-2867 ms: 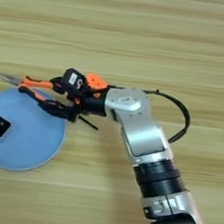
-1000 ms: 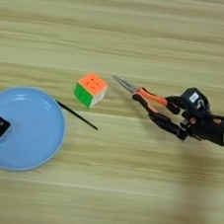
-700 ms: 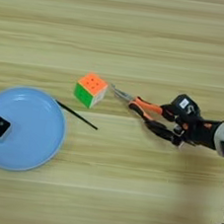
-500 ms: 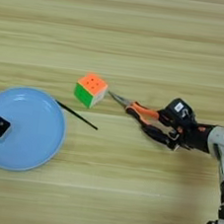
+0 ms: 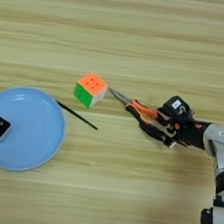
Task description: Move the objects on the table
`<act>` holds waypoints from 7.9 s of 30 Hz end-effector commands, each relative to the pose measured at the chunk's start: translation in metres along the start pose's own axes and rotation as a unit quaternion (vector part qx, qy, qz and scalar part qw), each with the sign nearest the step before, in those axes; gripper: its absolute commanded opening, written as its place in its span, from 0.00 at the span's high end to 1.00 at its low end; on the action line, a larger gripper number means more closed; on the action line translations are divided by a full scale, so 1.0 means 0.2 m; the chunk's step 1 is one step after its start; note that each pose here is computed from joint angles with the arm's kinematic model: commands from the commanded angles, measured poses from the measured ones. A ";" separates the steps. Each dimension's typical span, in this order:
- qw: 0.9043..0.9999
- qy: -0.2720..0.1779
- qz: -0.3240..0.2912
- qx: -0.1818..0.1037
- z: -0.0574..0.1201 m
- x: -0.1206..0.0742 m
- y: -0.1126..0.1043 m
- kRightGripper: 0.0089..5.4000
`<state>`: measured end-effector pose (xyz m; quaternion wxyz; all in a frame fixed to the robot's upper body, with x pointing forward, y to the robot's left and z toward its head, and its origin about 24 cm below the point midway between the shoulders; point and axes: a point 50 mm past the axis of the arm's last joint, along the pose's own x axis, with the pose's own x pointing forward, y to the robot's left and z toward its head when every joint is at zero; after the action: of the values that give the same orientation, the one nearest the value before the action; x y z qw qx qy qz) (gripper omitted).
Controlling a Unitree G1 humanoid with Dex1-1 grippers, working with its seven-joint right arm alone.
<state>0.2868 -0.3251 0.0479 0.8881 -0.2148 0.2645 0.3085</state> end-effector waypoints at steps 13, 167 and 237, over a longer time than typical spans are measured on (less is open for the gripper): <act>0.988 -0.141 -0.038 -0.055 0.34 -0.09 -0.12 0.01; 0.933 -0.250 0.227 -0.126 0.79 0.56 1.13 0.54; 0.964 -0.240 -0.009 -0.111 0.63 -0.20 0.10 0.54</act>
<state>0.2860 -0.2462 0.1334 0.8986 -0.1838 0.0476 0.3956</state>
